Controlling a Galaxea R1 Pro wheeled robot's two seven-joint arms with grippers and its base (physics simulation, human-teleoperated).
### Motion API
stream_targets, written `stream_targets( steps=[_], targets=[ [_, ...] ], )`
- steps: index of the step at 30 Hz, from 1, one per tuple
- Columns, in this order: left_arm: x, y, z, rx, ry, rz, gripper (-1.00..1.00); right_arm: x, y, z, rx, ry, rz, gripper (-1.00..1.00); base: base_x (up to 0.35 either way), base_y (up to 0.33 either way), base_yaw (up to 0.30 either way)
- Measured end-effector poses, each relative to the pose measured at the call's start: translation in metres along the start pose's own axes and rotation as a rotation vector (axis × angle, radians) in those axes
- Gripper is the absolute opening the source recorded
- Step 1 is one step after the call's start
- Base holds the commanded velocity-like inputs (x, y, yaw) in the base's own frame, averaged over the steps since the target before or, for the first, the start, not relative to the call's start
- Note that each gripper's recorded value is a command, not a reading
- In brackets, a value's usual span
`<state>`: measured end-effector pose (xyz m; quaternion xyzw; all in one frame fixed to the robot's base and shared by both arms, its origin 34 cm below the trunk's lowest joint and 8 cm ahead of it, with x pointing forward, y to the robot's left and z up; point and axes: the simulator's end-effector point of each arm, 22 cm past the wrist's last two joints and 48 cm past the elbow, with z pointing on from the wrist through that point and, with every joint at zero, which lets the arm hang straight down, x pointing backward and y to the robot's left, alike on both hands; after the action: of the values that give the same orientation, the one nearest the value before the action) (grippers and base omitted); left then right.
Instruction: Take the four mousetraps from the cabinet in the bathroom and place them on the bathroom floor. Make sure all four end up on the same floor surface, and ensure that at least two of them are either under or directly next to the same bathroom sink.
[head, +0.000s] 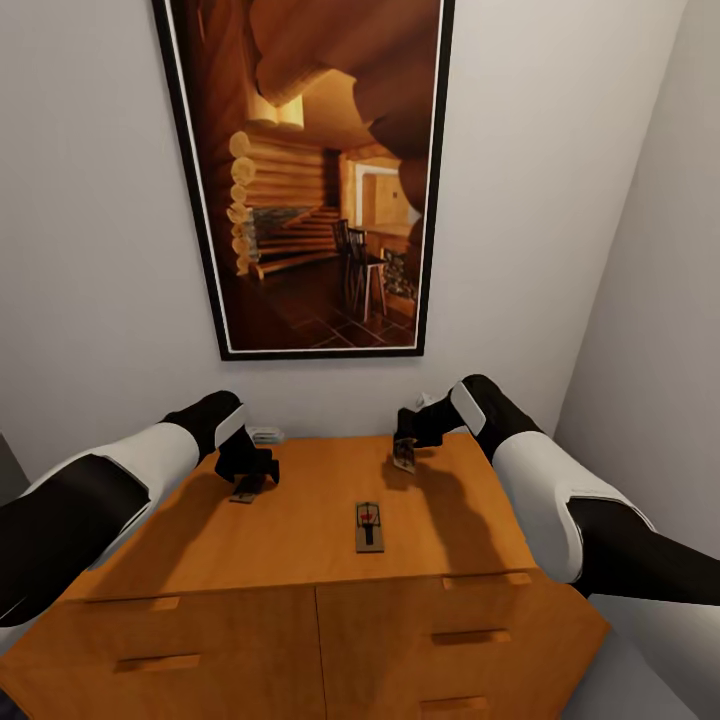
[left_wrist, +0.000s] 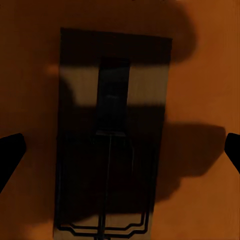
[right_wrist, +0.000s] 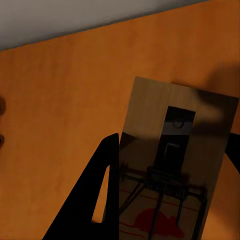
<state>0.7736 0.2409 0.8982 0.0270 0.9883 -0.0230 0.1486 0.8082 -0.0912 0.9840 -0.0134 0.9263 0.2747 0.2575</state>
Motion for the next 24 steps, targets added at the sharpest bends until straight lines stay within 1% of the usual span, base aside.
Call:
stream_targets(
  steps=[5,6,8,10,11,12,13,24],
  targets=[
    [0.000,0.000,0.000,0.000,-0.001,-0.002,1.00,0.000,0.000,0.000,-0.001,-0.001,-0.001,-1.00,0.000,0.000,0.000],
    [0.000,0.000,0.000,0.000,-0.001,-0.003,-1.00,0.000,0.000,0.000,-0.001,-0.001,-0.001,-1.00,0.000,0.000,0.000],
    [0.000,0.009,0.002,-0.038,0.003,0.016,-1.00,0.000,-0.001,0.001,0.000,0.000,-0.001,-1.00,0.000,0.000,0.000],
    [0.000,0.010,0.002,-0.038,0.004,0.014,-1.00,0.000,-0.001,0.001,-0.001,0.001,0.000,-1.00,0.000,0.000,0.000],
    [0.000,0.007,0.001,-0.026,0.003,0.005,-1.00,0.000,-0.001,0.002,-0.001,0.001,-0.001,-1.00,0.000,0.000,0.000],
    [-0.001,0.001,0.000,0.002,0.000,-0.012,-1.00,0.000,-0.001,0.001,-0.001,0.001,-0.001,-1.00,0.000,0.000,0.000],
    [-0.001,-0.001,0.000,0.008,-0.002,-0.014,-1.00,0.000,0.000,0.001,-0.001,0.000,-0.001,-1.00,0.000,0.000,0.000],
    [-0.003,-0.001,0.000,0.007,0.003,-0.014,-1.00,-0.003,-0.003,0.001,0.004,0.002,0.000,-1.00,0.000,0.000,0.000]
  ],
)
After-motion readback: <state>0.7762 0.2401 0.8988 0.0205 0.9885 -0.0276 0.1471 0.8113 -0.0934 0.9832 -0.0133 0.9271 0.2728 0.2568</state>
